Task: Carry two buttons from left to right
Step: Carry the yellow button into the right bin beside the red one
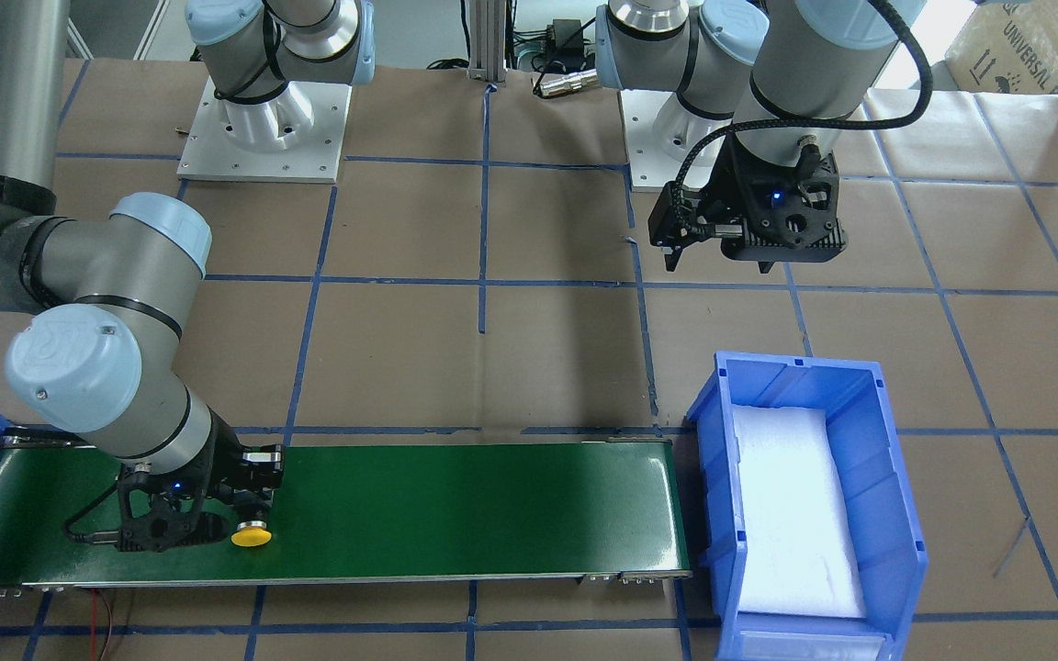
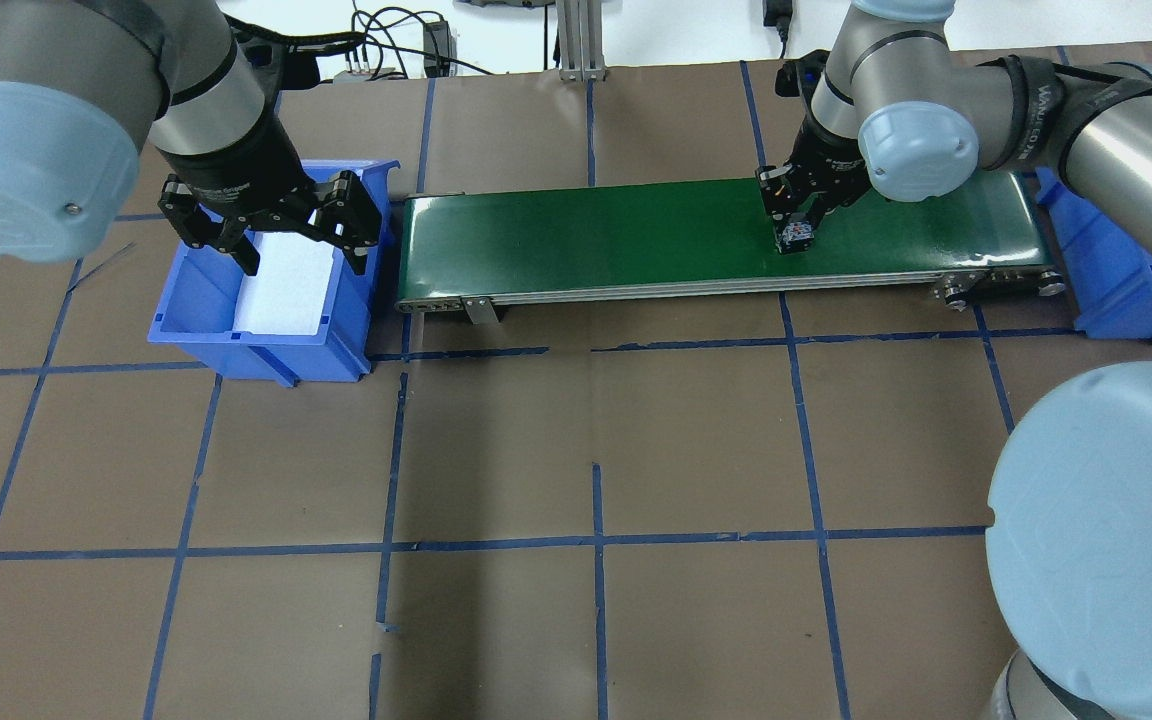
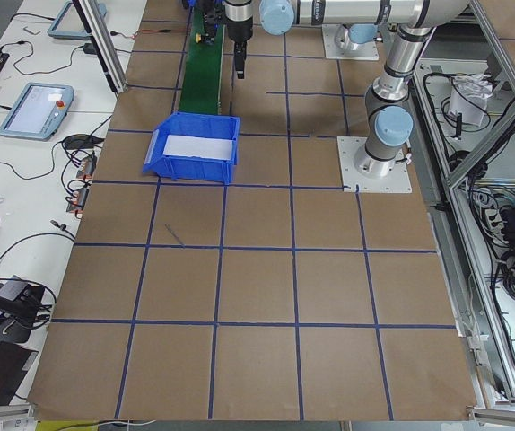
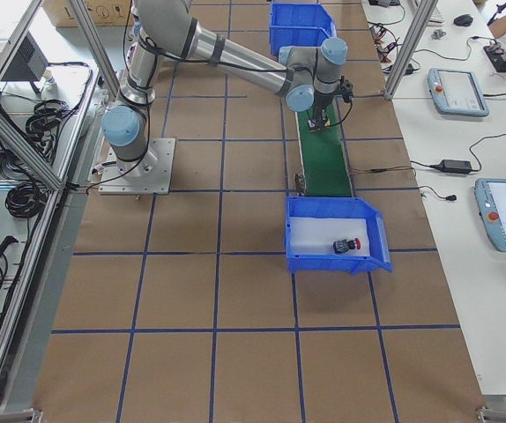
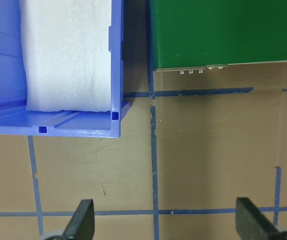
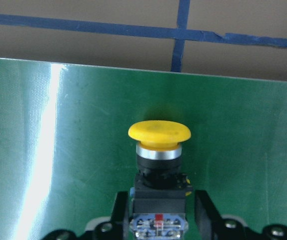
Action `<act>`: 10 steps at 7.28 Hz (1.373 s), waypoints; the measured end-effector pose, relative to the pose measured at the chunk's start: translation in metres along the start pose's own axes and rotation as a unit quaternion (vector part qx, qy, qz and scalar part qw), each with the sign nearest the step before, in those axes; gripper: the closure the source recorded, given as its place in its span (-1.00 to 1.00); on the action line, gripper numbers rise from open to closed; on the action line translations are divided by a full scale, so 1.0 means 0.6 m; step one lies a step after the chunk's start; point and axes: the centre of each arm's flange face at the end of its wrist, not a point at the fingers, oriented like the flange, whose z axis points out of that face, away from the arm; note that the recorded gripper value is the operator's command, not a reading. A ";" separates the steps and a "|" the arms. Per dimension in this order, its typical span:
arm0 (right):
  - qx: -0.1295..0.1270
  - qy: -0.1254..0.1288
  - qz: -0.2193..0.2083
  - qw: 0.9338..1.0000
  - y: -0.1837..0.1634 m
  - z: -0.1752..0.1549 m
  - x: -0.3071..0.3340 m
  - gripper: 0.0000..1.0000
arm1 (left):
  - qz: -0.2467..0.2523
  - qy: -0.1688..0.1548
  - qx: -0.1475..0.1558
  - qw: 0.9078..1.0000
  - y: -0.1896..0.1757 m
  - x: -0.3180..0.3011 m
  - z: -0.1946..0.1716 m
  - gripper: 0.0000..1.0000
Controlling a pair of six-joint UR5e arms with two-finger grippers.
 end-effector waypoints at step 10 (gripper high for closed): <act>0.033 0.107 -0.066 0.992 0.033 -0.243 0.473 0.66 | 0.000 0.000 -0.001 1.000 0.001 0.001 0.001 -1.00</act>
